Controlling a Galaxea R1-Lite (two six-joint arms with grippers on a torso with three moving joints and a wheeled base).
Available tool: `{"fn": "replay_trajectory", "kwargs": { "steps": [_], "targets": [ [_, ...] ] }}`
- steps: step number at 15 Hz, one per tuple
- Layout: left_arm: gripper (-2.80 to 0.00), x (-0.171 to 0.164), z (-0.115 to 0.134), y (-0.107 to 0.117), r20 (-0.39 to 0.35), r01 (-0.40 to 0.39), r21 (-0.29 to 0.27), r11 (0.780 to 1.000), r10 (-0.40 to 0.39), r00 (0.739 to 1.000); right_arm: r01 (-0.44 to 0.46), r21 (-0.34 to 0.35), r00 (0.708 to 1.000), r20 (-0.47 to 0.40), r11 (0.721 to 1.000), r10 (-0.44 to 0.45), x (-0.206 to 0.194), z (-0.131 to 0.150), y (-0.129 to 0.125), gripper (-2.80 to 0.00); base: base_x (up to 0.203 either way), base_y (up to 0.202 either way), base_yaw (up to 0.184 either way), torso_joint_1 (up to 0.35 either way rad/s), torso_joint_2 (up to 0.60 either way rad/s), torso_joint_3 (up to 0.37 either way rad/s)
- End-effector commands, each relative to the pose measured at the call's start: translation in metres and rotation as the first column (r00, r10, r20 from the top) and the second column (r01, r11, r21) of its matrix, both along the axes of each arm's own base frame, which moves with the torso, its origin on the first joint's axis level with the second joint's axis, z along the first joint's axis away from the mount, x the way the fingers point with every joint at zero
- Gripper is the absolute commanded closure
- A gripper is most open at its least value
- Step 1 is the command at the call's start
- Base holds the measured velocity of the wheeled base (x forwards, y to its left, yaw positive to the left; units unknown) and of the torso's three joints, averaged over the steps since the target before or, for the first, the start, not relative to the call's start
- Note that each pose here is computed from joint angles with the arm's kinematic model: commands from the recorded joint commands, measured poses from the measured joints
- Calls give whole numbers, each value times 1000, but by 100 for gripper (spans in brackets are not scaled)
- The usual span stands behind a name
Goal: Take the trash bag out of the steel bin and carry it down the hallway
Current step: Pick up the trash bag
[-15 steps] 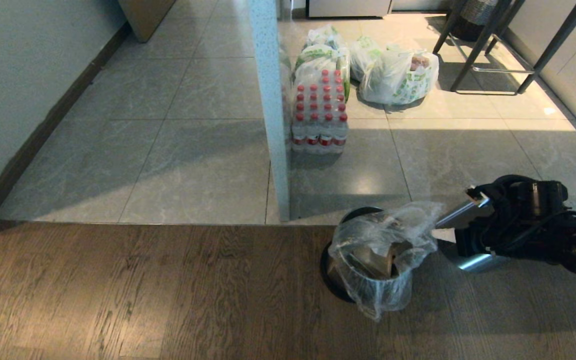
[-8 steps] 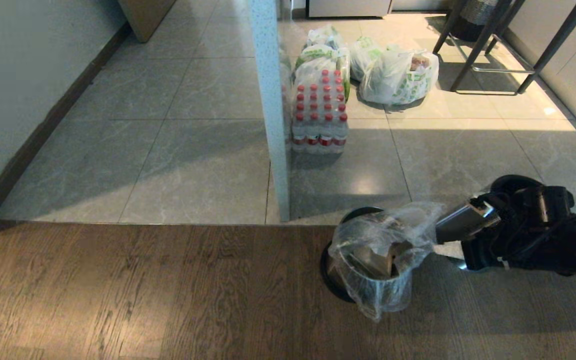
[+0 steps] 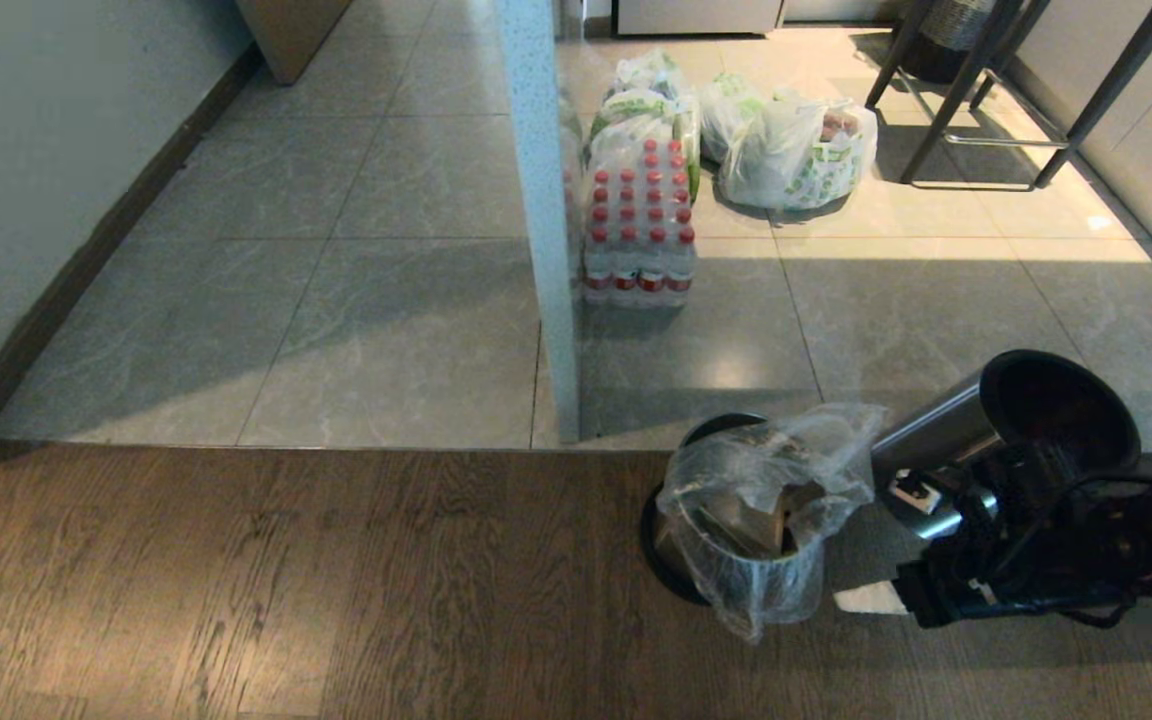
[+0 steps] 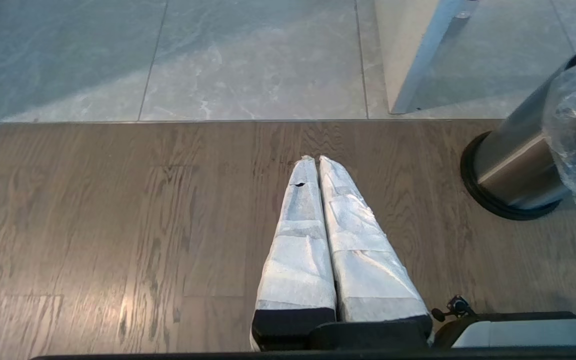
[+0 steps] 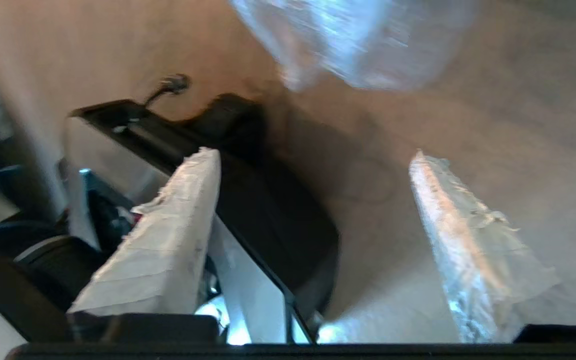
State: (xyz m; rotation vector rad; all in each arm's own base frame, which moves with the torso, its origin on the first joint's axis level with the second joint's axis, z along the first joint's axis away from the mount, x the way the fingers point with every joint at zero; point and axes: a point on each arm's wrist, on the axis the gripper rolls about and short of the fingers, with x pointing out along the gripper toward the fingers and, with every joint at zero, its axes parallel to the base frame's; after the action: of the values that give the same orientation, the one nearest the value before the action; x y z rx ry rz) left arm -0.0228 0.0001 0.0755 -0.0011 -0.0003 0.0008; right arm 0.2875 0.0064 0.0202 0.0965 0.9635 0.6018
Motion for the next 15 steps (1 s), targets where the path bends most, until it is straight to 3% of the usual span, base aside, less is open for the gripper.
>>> {"fn": "replay_trajectory", "kwargs": {
  "steps": [1, 5, 9, 15],
  "targets": [
    [0, 0, 0, 0, -2, -1, 0, 1000, 1, 1000, -44, 33, 997, -54, 998, 46, 6, -24, 9, -280, 0, 0, 0, 0, 0, 0],
    [0, 0, 0, 0, -1, -1, 0, 1000, 1, 1000, -98, 96, 993, -51, 991, 103, 17, -51, 15, -280, 0, 0, 0, 0, 0, 0],
    [0, 0, 0, 0, -1, -1, 0, 1000, 1, 1000, -100, 72, 995, 22, 992, 99, 36, -61, 9, -280, 0, 0, 0, 0, 0, 0],
    [0, 0, 0, 0, -2, -1, 0, 1000, 1, 1000, -94, 20, 994, 50, 995, 93, 49, -74, 3, -280, 0, 0, 0, 0, 0, 0]
  ]
}}
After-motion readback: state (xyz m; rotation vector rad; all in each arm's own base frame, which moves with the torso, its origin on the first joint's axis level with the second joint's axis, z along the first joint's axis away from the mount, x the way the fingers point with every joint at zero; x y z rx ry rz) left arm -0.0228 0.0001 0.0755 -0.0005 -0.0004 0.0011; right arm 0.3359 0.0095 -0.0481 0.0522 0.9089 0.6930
